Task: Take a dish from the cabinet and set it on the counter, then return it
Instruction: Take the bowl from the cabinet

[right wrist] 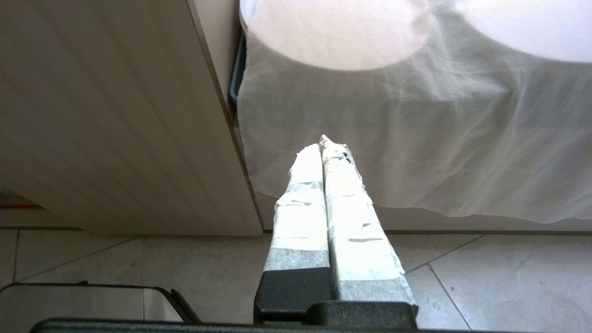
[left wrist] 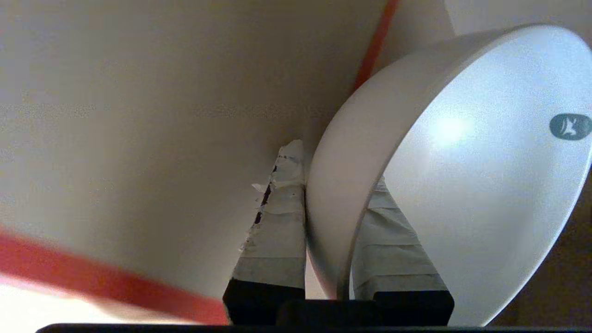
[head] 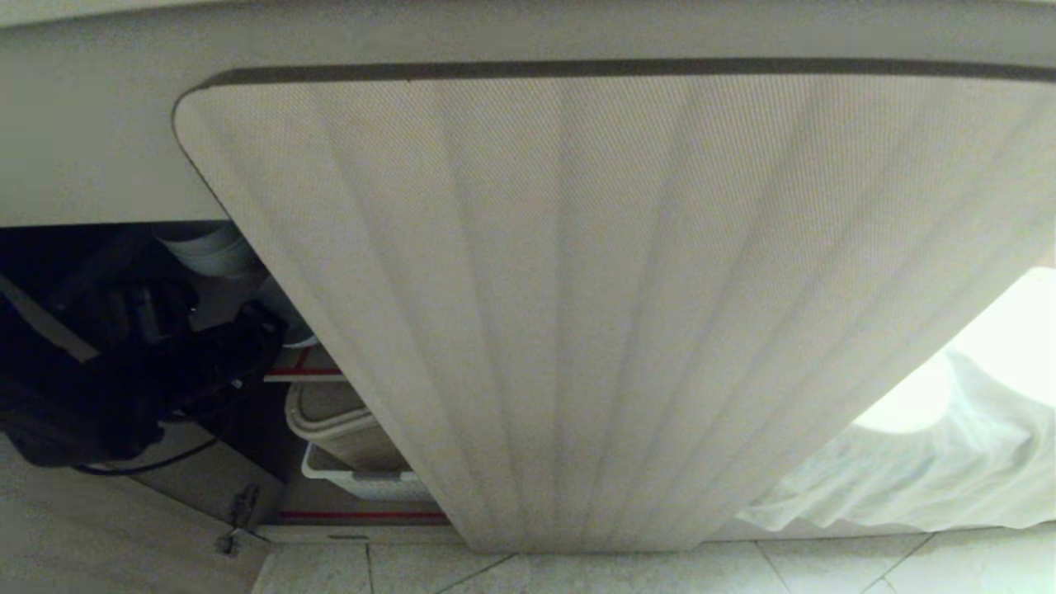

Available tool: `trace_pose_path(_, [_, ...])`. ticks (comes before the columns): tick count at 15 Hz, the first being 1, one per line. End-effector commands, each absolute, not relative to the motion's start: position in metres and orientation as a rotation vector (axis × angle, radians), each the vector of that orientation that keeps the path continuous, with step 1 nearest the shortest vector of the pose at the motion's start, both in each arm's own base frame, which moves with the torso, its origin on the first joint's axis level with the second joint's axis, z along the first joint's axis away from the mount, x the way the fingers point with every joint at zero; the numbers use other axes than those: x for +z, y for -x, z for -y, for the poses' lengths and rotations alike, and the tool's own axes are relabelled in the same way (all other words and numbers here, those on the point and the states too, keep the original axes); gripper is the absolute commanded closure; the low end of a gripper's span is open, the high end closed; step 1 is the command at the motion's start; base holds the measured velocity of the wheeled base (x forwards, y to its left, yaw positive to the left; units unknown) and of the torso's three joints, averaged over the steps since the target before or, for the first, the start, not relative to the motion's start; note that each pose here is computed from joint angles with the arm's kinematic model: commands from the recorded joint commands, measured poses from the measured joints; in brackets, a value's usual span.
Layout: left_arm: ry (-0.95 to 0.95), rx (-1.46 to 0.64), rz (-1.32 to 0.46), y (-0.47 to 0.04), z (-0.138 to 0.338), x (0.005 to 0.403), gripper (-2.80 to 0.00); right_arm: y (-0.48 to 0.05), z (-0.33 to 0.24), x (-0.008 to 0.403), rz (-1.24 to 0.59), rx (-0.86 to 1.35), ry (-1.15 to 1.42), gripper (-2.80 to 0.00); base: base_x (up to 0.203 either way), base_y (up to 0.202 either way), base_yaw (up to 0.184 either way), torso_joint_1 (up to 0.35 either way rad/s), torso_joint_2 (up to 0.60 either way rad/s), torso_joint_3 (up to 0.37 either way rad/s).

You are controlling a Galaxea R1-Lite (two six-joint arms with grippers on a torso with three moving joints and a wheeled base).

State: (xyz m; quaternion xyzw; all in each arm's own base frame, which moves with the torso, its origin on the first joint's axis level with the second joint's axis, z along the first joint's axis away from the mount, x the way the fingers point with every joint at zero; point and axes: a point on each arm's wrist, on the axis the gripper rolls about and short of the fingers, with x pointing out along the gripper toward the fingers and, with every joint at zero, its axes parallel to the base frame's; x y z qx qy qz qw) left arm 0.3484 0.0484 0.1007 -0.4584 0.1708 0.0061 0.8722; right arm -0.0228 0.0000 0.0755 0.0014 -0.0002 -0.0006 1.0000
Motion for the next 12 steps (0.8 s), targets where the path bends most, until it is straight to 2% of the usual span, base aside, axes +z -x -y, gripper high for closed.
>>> trace_pose_path(1, [0.958,0.008,-0.335,-0.349,-0.049,0.103,0.00,0.023,0.000,0.076,0.000,-0.001,-0.003,0.00,0.000,0.000,0.000,0.000,0.00,0.000])
trace_pose_path(12, [0.934,-0.046,-0.209,-0.350,-0.050,0.132,0.00,0.023,0.000,0.076,0.001,0.000,-0.003,0.00,0.000,0.000,0.000,0.000,0.00,0.000])
